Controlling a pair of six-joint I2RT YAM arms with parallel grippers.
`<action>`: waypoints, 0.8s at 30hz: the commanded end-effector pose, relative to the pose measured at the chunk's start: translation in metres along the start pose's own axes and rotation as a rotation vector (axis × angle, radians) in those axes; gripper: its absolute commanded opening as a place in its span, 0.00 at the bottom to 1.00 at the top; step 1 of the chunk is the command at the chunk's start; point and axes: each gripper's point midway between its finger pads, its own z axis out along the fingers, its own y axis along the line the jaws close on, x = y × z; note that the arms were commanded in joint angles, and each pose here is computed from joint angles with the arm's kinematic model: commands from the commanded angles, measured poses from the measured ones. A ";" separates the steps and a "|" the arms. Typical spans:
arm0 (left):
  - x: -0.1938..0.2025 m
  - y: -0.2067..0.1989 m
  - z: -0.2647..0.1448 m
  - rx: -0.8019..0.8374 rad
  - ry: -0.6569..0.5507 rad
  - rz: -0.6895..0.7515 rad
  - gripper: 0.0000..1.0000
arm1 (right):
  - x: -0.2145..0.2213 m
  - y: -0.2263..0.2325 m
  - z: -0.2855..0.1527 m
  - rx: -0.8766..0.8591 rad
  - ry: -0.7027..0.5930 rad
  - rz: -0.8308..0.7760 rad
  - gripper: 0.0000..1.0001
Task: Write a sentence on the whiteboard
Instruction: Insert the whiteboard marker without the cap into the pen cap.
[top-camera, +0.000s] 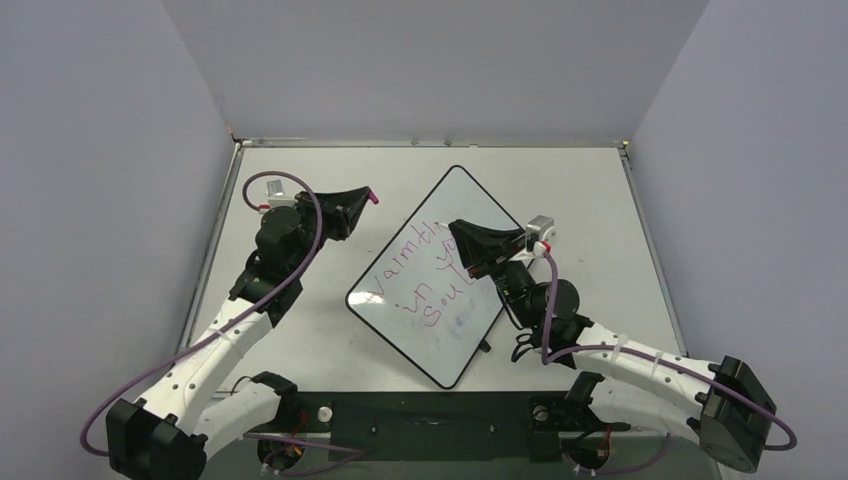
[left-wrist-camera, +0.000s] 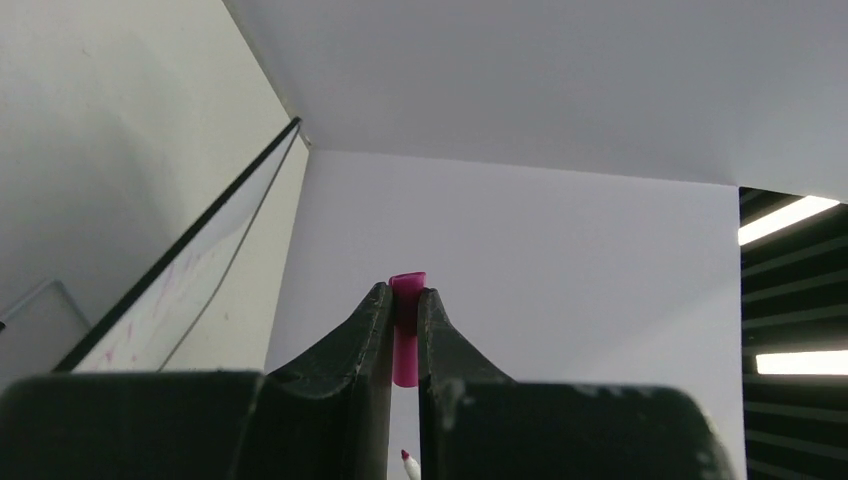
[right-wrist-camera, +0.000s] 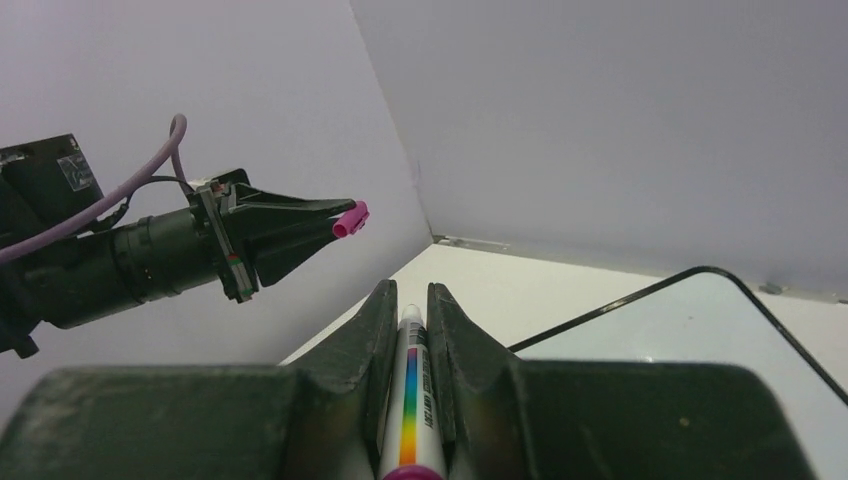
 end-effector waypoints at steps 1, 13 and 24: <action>0.022 -0.012 -0.001 -0.030 0.057 -0.123 0.00 | -0.036 0.015 0.010 -0.059 -0.126 -0.134 0.00; 0.063 0.003 0.003 -0.202 0.103 -0.221 0.00 | -0.033 0.035 0.035 -0.119 -0.075 -0.282 0.00; 0.064 -0.001 0.003 -0.186 0.079 -0.251 0.00 | -0.013 0.039 0.044 -0.123 -0.008 -0.320 0.00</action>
